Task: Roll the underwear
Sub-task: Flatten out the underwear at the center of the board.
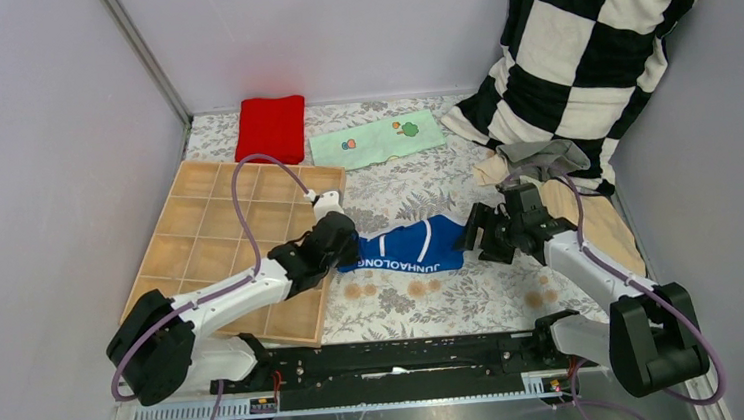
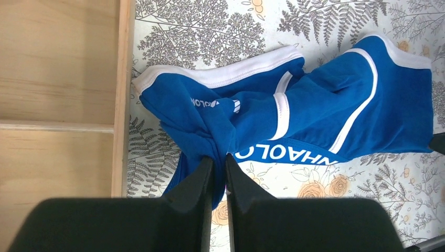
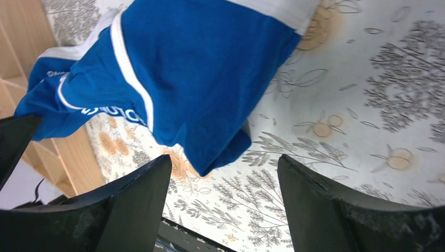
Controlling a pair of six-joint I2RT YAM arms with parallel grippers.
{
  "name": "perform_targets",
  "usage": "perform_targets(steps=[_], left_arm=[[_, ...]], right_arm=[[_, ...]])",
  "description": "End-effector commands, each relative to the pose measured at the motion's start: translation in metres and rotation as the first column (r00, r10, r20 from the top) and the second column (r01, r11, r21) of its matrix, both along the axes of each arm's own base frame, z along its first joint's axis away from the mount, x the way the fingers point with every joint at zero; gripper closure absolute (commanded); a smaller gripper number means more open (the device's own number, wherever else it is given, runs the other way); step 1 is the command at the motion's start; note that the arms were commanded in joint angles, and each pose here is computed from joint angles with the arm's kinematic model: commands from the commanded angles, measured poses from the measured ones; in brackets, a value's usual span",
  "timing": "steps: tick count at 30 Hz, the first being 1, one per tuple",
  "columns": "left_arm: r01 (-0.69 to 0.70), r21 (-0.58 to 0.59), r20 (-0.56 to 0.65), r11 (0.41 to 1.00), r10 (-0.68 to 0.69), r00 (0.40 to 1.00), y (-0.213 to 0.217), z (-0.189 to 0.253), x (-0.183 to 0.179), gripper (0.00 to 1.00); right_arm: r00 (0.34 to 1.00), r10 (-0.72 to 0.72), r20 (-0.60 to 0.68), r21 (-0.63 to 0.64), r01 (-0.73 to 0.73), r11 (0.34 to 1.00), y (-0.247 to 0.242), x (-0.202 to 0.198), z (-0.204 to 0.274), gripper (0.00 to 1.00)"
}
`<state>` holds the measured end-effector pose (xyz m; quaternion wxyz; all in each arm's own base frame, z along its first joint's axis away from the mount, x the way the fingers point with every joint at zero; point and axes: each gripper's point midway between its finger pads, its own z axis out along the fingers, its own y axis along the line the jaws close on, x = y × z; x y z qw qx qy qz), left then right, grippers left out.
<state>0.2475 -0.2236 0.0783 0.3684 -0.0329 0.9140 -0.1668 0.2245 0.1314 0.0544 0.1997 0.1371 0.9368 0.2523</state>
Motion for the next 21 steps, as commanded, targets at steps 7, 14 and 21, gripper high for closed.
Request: perform_targets(steps=[7, 14, 21], left_arm=[[0.037, -0.047, 0.047, 0.998, -0.035, 0.998, -0.01, 0.015, 0.01, 0.88], [0.061, -0.064, 0.049, 0.996, -0.058, 0.997, -0.013, 0.031, 0.007, 1.0], [0.154, -0.127, 0.01, 0.98, -0.154, 0.988, -0.013, 0.067, -0.023, 1.0]], right_arm=[[0.992, 0.11, 0.067, 0.215, -0.122, 0.969, 0.039, 0.009, -0.003, 0.34], [0.987, 0.113, 0.117, 0.227, -0.137, 0.964, 0.04, 0.008, 0.015, 0.76], [0.996, 0.084, 0.032, 0.197, -0.089, 0.976, 0.024, -0.04, 0.042, 0.94]])
